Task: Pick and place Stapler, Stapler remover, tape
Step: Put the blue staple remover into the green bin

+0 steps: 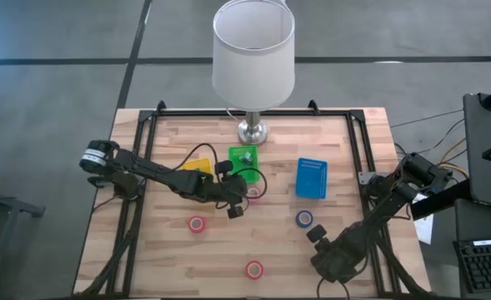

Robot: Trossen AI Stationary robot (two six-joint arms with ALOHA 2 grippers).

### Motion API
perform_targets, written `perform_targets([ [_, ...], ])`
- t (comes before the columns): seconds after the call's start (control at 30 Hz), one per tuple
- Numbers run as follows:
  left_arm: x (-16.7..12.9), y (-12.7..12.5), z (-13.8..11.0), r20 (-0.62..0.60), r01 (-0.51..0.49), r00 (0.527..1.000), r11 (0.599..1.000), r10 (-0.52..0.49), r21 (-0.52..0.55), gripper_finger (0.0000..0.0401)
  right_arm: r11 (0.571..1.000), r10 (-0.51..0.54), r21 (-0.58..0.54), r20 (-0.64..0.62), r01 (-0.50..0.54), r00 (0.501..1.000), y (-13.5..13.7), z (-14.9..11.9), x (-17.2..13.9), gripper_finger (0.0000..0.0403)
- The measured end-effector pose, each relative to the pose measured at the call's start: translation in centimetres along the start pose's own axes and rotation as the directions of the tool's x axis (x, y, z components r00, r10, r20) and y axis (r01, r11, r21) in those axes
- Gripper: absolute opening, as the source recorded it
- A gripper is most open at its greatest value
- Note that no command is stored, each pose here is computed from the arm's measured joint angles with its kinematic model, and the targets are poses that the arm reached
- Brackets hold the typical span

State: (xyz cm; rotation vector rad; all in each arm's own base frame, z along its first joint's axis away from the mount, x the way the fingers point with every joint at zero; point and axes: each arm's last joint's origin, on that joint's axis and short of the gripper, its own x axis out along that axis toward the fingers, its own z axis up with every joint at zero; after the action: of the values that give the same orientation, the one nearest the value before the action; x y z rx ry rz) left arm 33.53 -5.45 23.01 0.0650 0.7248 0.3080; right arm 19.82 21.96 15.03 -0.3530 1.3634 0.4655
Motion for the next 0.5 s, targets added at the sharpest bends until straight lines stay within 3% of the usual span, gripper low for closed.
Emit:
perform_targets([
  [0.23,0.0,0.0,0.0,0.0,0.0,1.0,1.0,0.0,-0.01,0.0142,0.993,0.011,0.117,0.033,-0.015,0.999,0.0,0.2,0.1,0.0054],
  [0.5,0.0,-0.1,-0.1,-0.001,0.002,1.0,1.0,-0.002,-0.012,0.0142,0.975,0.046,0.198,0.255,-0.098,0.966,-0.7,2.7,0.1,0.0036],
])
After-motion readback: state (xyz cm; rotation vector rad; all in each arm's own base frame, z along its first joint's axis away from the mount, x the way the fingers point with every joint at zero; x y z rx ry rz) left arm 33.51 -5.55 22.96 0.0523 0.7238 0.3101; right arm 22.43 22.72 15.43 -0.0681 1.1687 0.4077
